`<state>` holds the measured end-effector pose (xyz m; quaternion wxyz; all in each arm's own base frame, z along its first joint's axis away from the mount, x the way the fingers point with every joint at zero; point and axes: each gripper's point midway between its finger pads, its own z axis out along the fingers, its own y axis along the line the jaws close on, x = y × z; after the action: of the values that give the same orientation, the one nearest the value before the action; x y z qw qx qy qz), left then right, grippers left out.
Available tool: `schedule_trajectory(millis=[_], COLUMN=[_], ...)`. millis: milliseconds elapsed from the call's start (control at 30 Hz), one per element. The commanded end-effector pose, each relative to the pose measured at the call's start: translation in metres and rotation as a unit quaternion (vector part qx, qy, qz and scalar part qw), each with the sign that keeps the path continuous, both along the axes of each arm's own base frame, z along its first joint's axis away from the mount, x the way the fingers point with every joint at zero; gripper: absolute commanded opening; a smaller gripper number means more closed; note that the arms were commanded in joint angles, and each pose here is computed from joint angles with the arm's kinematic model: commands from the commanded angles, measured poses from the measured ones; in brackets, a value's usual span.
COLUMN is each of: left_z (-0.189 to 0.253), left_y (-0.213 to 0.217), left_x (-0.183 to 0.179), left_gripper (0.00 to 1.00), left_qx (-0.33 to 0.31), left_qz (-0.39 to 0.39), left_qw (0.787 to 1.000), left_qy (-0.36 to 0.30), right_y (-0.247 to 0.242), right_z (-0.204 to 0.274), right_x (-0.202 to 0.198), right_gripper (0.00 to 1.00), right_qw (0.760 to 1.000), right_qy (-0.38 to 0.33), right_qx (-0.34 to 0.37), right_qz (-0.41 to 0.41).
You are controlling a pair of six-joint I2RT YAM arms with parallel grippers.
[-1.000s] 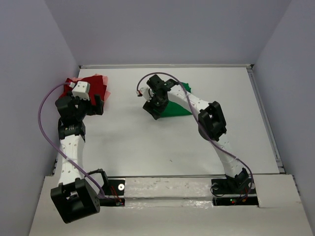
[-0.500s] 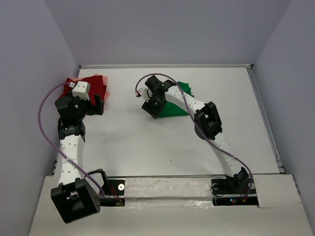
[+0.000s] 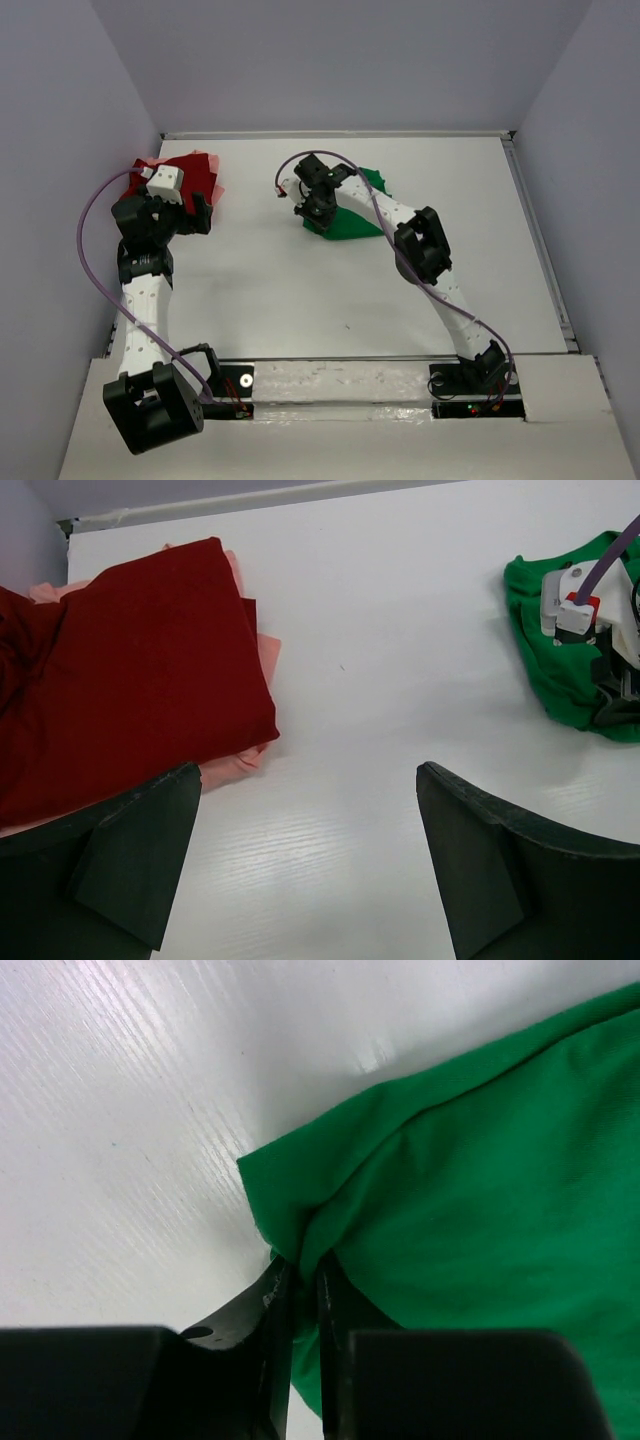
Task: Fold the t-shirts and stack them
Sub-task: Pick up the square-folded T-shirt from the center of the board.
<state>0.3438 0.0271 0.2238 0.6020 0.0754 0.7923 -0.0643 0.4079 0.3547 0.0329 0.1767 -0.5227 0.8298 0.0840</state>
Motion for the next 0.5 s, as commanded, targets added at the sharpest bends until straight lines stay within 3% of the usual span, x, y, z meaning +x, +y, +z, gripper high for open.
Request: schedule_trajectory(millis=[0, 100, 233, 467], left_z=[0.01, 0.004, -0.018, -0.077], left_y=[-0.006, -0.012, -0.032, -0.061], left_x=[0.0, 0.001, 0.004, 0.013], left_gripper=[0.99, 0.99, 0.98, 0.75], left_qx=[-0.005, -0.025, -0.09, -0.198], left_qz=[-0.017, -0.029, -0.075, -0.114], left_qw=[1.0, 0.999, 0.992, 0.961], left_qy=[-0.023, -0.01, 0.035, 0.153], right_y=[-0.01, -0.015, -0.024, -0.028], right_z=[-0.02, -0.012, -0.004, 0.043], right_x=[-0.014, -0.014, -0.02, -0.015], right_gripper=[0.1, 0.0, 0.0, 0.0], right_qw=[0.999, 0.999, 0.999, 0.998], right_qy=[0.013, 0.001, -0.004, -0.05], right_qx=[-0.031, -0.035, -0.038, -0.02], right_qz=[-0.001, -0.003, -0.009, -0.018])
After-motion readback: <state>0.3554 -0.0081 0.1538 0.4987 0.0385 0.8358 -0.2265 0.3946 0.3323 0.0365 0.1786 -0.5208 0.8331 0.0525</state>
